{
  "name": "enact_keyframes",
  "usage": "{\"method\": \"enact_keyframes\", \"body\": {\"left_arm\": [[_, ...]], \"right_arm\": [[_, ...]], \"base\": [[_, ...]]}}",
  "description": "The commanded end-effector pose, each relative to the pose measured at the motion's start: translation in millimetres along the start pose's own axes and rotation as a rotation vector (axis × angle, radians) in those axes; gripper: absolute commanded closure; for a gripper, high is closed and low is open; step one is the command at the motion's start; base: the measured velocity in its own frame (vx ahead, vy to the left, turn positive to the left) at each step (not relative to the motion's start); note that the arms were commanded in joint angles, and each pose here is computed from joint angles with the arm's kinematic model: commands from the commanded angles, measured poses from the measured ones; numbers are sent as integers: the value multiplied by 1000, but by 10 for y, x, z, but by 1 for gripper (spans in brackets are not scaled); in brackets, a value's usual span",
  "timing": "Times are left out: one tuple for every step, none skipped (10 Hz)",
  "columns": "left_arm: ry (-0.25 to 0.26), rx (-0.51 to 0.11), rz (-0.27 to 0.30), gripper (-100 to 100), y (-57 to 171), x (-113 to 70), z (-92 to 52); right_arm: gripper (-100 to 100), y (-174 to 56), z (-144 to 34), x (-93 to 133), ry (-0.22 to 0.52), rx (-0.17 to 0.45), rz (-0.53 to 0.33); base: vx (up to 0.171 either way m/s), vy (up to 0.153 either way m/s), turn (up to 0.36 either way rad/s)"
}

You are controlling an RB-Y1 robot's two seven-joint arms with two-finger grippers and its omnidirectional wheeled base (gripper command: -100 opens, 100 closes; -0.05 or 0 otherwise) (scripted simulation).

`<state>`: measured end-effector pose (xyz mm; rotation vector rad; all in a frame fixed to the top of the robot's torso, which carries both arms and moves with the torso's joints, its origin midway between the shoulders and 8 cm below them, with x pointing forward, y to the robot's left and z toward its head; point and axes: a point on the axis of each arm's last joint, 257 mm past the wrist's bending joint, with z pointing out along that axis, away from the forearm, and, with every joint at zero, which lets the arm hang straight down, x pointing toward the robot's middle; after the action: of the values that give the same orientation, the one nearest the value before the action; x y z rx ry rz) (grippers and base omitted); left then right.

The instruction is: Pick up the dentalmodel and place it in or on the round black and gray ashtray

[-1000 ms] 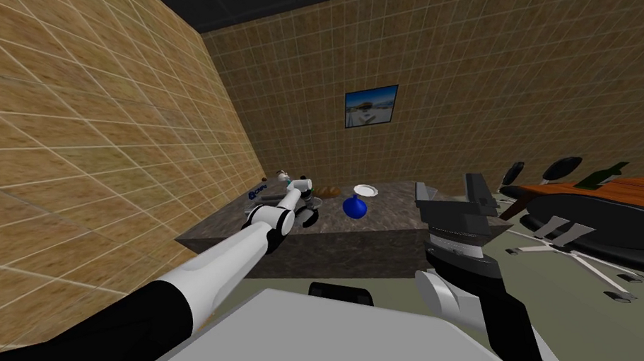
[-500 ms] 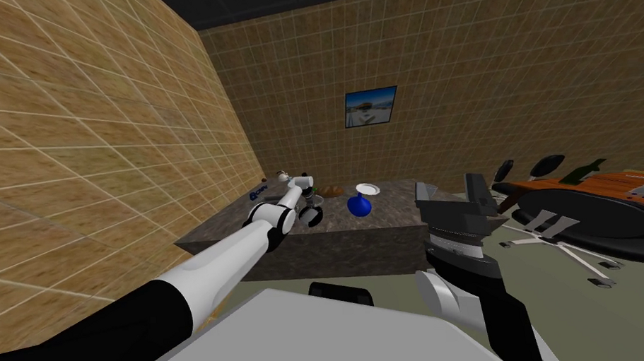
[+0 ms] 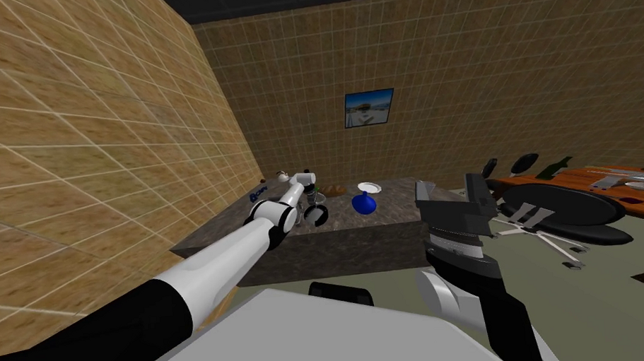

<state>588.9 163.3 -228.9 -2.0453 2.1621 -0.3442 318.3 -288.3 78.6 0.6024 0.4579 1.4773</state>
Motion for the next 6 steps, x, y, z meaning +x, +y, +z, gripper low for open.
{"method": "enact_keyframes", "body": {"left_arm": [[1,-5,62,100,-11,67,-46],[1,-5,66,100,-11,67,-46],[3,-6,102,100,-15,104,-68],[4,-9,135,100,-16,140,-87],[6,-11,167,100,-14,175,-101],[8,-14,198,100,-10,208,-111]], "right_arm": [[0,0,0,0,0,0,0],[0,0,0,0,0,0,0],[0,0,0,0,0,0,0],[0,0,0,0,0,0,0],[0,0,0,0,0,0,0],[0,0,0,0,0,0,0]], "base": [[-16,120,-86],[-1,71,-37],[6,51,-57],[3,77,-104],[0,92,-118],[-1,88,-103]]}}
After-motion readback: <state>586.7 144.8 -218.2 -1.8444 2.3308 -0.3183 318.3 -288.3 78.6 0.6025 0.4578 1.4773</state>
